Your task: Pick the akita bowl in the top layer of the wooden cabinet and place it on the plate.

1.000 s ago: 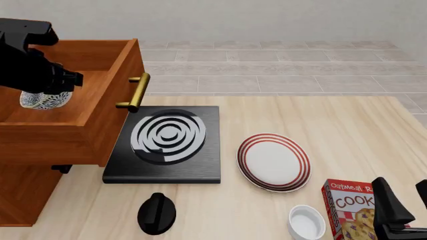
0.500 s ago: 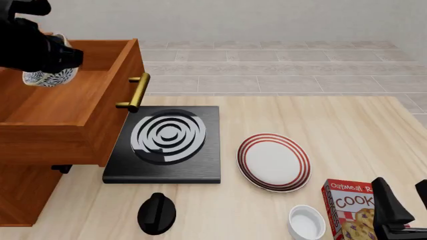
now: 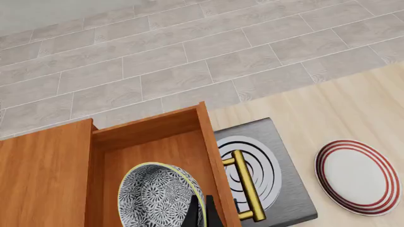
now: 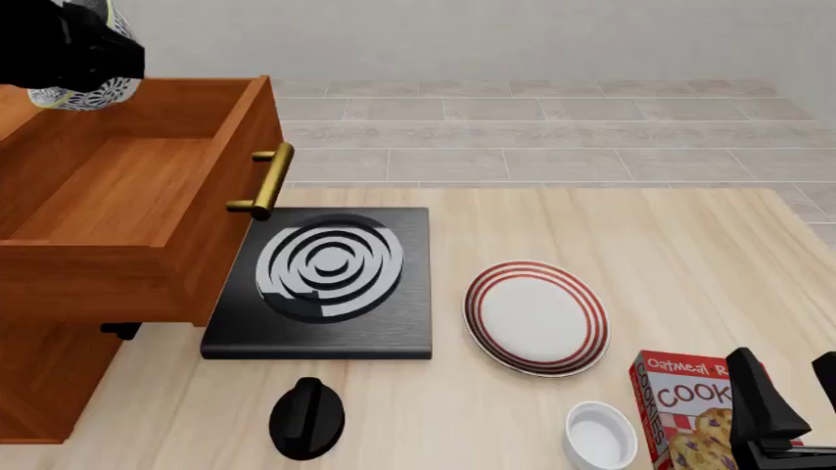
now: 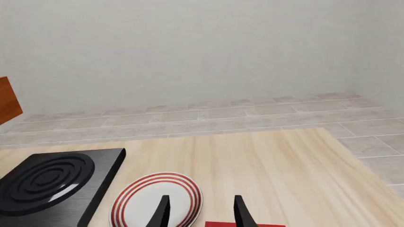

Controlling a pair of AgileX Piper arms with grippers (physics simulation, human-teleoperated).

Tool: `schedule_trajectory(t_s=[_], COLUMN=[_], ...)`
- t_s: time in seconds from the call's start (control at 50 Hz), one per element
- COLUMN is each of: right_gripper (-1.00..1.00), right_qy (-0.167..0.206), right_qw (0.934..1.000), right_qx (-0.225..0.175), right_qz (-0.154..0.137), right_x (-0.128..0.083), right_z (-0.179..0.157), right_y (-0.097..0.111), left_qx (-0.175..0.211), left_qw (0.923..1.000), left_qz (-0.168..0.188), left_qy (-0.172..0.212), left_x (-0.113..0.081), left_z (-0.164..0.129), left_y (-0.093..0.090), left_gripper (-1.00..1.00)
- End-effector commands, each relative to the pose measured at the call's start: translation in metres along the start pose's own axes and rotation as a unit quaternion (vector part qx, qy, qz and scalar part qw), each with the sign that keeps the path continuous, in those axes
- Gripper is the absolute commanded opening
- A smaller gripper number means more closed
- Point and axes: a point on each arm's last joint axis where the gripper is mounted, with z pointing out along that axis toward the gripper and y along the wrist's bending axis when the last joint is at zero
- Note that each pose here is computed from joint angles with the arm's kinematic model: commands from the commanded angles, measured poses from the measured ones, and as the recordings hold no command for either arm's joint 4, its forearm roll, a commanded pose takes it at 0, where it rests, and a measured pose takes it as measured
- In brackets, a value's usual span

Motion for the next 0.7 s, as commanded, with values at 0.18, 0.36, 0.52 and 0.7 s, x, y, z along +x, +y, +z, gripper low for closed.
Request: schedule_trajectory(t_s=[0.18,0.36,0.52,0.7], right_gripper=[1.0,1.0,1.0,1.0], right_qy=[0.0,0.0,-0.001,-0.002], right_qw=[1.0,1.0,1.0,1.0], right_qx=[-0.001,-0.002,-0.002,-0.004], right_qz=[-0.002,-0.003,-0.003,-0.004], right_x=[0.0,0.0,0.0,-0.001], right_z=[0.0,0.0,0.0,0.0], right_y=[0.0,0.0,0.0,0.0], left_qx=[0.035,0.052,0.065,0.082], left_qw=[0.9977,0.9957,0.9935,0.9908], left_qz=[0.031,0.037,0.043,0.051], left_qy=[-0.049,-0.067,-0.083,-0.095], left_x=[-0.02,-0.032,-0.042,-0.052], left_z=[-0.01,-0.012,-0.017,-0.019], left_y=[-0.02,-0.028,-0.035,-0.044], left_gripper=[-1.0,-1.0,-1.0,-1.0])
